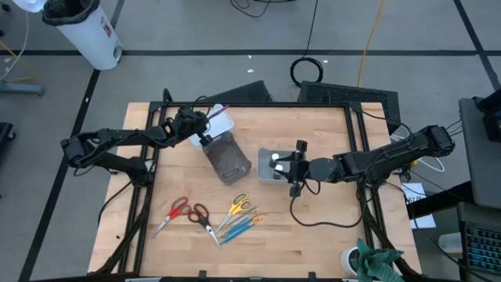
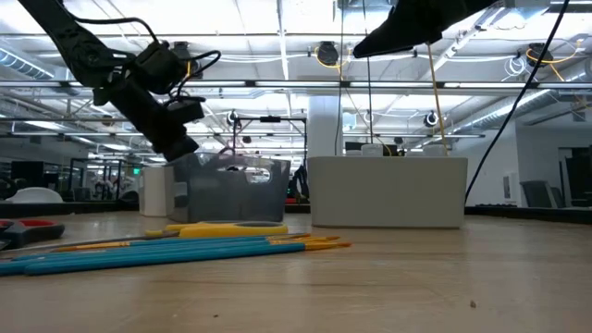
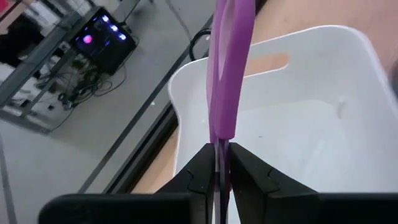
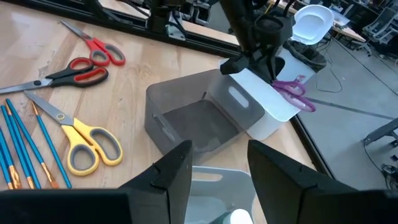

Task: Pick & Place Paint Supplies
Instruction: Put the purple scissors into the white bin

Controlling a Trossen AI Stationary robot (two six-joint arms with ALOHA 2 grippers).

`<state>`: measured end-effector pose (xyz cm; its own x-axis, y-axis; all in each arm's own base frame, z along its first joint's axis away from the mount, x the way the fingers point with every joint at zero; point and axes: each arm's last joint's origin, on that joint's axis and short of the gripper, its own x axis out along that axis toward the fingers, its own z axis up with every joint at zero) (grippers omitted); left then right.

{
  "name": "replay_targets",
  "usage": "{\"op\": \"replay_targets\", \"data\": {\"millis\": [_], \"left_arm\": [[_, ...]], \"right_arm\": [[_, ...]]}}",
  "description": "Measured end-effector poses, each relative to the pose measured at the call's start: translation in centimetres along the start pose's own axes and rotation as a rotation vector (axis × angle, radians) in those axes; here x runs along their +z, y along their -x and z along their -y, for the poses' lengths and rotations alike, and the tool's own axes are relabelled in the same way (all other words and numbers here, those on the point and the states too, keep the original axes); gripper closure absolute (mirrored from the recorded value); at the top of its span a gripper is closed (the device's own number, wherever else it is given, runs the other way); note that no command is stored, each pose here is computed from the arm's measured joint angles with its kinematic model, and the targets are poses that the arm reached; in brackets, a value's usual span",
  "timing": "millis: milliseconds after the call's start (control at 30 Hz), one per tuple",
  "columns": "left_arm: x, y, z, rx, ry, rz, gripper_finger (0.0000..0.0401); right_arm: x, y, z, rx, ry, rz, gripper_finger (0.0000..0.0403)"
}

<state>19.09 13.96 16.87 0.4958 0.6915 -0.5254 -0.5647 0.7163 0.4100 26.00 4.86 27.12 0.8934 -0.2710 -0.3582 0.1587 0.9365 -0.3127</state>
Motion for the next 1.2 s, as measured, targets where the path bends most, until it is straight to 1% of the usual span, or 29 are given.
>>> {"op": "replay_targets", "data": {"millis": [67, 167, 467, 567, 633, 733, 867, 933, 1000, 1067, 1200], "left_arm": [[-0.1, 0.0, 0.0, 0.005, -0.007, -0.017, 0.0350], [-0.2, 0.0, 0.0, 0.010, -0.013, -0.027, 0.0325], [-0.2, 0.0, -0.1, 0.041, -0.025, -0.029, 0.0191], [0.2, 0.3, 0.0, 0.073, -0.036, -0.024, 0.0159], [0.9, 0.8, 0.0, 0.087, -0.032, 0.007, 0.0143], [2.1, 1.8, 0.2, 0.078, 0.006, 0.075, 0.0129], [3.7, 3.4, 0.0, 0.068, 0.118, 0.170, 0.0122], [4.1, 3.7, -0.3, 0.062, 0.196, 0.199, 0.0121], [4.2, 3.5, -0.5, 0.009, 0.262, 0.223, 0.0121], [4.1, 2.7, -0.5, -0.036, 0.291, 0.227, 0.0121], [3.4, 0.3, -0.3, -0.023, 0.316, 0.183, 0.0121]], "right_arm": [[0.0, 0.0, 0.0, 0.000, 0.000, 0.001, 0.0257], [0.0, 0.0, 0.0, 0.000, -0.001, 0.000, 0.0257], [0.2, 0.3, 0.2, 0.000, -0.023, 0.010, 0.0257], [0.3, 0.6, 0.3, 0.001, -0.033, 0.022, 0.0257], [0.5, 0.9, 0.2, 0.007, -0.043, 0.034, 0.0257], [0.8, 1.5, 0.0, 0.023, -0.049, 0.052, 0.0257], [1.2, 2.4, -0.4, 0.050, -0.052, 0.085, 0.0257], [1.4, 2.6, -0.5, 0.059, -0.056, 0.104, 0.0257], [1.5, 2.9, -0.7, 0.066, -0.045, 0.116, 0.0257], [1.6, 3.0, -0.7, 0.067, -0.040, 0.124, 0.0257], [1.6, 3.0, -0.6, 0.065, -0.035, 0.123, 0.0257]]}}
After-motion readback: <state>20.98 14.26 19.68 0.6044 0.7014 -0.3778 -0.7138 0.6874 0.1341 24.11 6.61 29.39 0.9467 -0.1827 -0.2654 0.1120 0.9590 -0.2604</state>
